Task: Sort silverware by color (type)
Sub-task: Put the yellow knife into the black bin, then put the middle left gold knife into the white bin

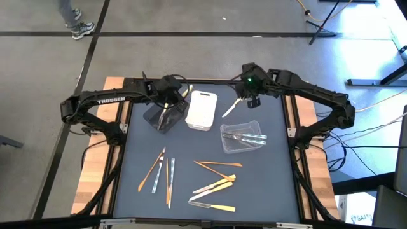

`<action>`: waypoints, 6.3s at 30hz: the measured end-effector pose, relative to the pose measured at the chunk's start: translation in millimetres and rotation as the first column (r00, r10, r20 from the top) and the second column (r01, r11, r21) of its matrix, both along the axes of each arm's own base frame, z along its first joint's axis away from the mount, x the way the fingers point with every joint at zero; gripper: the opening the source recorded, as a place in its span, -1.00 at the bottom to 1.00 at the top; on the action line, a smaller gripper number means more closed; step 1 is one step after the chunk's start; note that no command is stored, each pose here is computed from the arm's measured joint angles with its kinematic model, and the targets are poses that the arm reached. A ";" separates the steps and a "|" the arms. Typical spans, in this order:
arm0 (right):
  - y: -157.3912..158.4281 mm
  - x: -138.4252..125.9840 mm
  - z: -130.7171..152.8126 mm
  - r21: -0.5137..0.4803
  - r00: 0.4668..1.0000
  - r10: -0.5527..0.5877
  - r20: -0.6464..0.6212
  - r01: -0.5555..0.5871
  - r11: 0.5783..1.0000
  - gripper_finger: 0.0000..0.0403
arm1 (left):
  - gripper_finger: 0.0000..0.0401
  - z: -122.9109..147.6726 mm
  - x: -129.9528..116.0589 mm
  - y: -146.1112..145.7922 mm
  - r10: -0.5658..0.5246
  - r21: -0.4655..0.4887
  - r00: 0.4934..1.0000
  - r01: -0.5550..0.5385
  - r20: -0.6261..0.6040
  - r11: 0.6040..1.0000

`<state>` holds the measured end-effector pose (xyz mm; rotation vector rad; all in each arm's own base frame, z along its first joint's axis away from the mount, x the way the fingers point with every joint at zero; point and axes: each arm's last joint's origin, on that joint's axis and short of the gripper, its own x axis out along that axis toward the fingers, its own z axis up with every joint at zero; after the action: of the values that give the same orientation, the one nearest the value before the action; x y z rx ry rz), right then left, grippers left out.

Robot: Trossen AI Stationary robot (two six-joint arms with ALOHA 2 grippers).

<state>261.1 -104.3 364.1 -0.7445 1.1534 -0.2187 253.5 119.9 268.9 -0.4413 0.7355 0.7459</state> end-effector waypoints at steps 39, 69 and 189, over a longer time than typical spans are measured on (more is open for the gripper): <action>-0.4 3.6 -17.3 0.004 1.000 0.004 -0.014 -0.004 1.000 -0.25 | -0.84 -40.9 -38.4 -11.0 0.160 0.178 0.986 -0.165 0.039 0.970; -0.2 3.8 -17.3 0.011 1.000 0.010 -0.010 -0.010 1.000 -0.25 | -0.81 -105.5 -60.2 -34.6 0.261 0.113 0.961 -0.270 0.091 0.956; 268.8 111.1 -173.5 0.698 0.894 -0.429 0.130 0.225 0.680 -0.25 | -0.39 -29.1 -62.9 -158.3 -0.535 0.254 0.665 0.478 0.521 0.841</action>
<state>372.2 164.5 190.6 0.1546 0.9791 -0.1861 190.7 -38.4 239.8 -0.3214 0.2119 0.0829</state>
